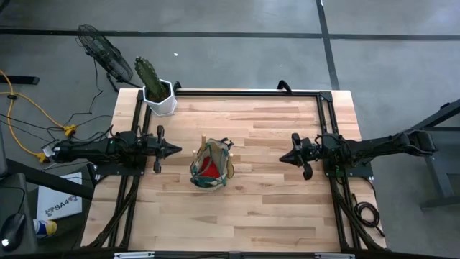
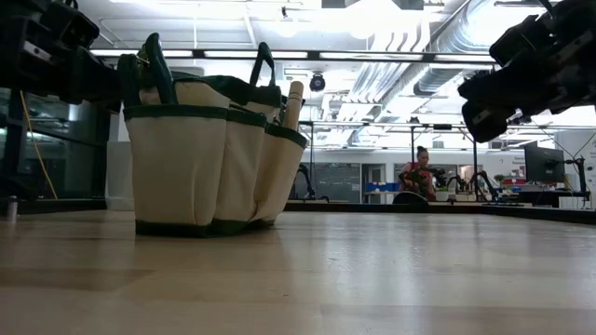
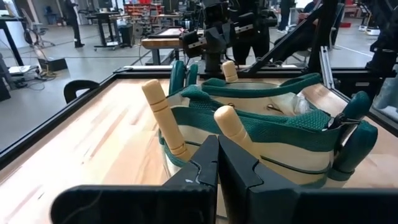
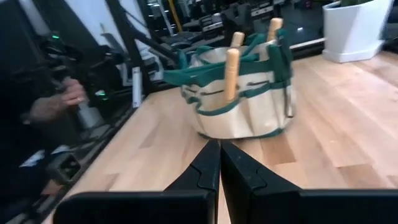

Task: Pick & Place Garden tools in Gardening bag
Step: Return to Home Position

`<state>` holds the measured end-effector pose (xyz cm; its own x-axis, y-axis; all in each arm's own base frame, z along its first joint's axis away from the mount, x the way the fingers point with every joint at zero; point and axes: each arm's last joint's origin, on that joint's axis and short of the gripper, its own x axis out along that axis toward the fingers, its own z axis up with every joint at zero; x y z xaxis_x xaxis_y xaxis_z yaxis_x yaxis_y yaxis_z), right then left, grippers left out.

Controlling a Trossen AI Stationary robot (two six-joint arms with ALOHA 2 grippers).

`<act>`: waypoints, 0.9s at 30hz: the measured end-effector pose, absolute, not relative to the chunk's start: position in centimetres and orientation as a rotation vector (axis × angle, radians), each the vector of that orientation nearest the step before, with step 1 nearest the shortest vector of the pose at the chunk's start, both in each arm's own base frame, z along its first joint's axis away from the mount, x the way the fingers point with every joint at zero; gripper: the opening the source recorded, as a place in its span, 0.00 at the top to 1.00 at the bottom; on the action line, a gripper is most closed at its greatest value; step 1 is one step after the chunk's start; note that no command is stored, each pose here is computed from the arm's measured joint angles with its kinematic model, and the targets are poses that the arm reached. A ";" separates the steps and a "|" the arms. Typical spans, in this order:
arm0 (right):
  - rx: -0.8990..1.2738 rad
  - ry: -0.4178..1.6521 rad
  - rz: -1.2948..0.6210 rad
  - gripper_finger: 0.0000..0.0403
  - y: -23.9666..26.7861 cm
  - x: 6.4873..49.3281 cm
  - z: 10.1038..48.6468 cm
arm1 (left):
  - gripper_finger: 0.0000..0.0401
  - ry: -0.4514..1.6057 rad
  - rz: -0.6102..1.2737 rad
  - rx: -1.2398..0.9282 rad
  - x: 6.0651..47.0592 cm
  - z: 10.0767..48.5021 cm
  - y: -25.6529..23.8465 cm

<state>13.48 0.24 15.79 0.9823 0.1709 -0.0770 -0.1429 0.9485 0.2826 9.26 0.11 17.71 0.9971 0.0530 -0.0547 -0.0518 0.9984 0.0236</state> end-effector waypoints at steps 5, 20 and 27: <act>0.455 0.143 0.276 0.99 0.6 13.4 15.8 | 1.00 0.059 0.043 0.013 9.3 17.7 0.1; 0.587 0.074 -0.048 0.99 0.1 13.5 15.7 | 1.00 0.058 0.047 0.012 9.3 17.7 0.1; 0.413 0.070 -0.080 0.99 0.0 13.5 15.7 | 1.00 0.058 0.047 0.012 9.3 17.7 0.1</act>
